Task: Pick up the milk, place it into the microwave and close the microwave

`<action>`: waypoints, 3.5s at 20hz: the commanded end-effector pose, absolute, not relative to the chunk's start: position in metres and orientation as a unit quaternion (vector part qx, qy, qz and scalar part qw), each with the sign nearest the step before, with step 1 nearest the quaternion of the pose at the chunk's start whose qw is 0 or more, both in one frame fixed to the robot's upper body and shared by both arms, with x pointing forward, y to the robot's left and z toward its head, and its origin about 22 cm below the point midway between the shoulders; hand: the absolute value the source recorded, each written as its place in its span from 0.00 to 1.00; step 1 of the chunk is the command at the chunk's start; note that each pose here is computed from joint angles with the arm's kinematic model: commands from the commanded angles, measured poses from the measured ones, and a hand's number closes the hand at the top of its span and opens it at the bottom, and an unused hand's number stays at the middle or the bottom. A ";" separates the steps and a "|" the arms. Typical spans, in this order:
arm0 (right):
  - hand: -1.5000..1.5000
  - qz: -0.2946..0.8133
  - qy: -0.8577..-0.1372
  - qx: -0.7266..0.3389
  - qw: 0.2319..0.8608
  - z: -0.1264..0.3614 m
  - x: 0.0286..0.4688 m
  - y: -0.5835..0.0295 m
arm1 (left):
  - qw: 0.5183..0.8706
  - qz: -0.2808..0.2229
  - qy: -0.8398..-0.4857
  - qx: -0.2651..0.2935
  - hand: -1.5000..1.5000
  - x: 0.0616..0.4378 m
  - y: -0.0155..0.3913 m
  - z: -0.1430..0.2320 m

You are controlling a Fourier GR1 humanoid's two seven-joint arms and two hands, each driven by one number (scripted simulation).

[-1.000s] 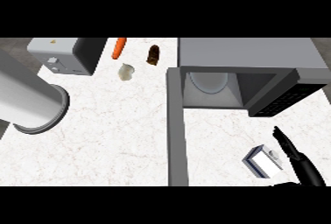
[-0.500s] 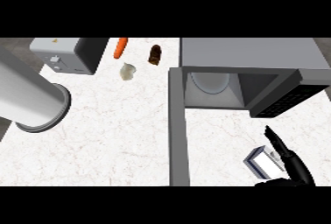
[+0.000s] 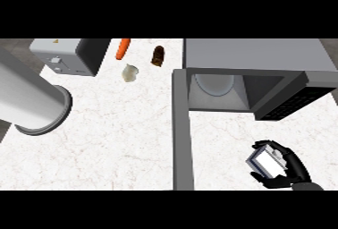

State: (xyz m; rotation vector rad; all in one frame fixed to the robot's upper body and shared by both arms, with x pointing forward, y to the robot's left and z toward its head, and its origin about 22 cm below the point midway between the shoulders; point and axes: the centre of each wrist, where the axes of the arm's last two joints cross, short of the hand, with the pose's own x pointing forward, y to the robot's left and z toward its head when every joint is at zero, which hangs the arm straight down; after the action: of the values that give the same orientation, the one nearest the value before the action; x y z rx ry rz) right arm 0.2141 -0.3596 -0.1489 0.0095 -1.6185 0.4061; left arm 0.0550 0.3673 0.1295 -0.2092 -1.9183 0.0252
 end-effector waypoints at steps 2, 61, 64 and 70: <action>1.00 0.175 -0.757 0.096 0.622 -0.156 0.216 -0.344 | 0.556 0.005 -0.825 -0.102 0.00 0.053 0.367 0.136; 1.00 0.107 -0.764 -0.273 0.575 0.042 0.432 -0.296 | 0.555 -0.037 -0.820 -0.137 0.00 0.096 0.385 0.141; 1.00 0.093 -0.770 -0.284 0.564 0.042 0.432 -0.295 | 0.550 -0.035 -0.822 -0.142 0.00 0.101 0.382 0.138; 1.00 0.083 -0.770 -0.287 0.564 0.046 0.432 -0.302 | 0.553 -0.032 -0.820 -0.144 0.00 0.106 0.384 0.137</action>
State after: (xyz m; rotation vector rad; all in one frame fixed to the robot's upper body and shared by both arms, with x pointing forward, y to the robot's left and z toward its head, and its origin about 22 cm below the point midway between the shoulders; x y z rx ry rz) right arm 0.4234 -0.2818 0.0184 -0.6275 -1.7785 0.1507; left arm 0.1019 0.3838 0.1396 -0.3336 -1.9463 -0.0825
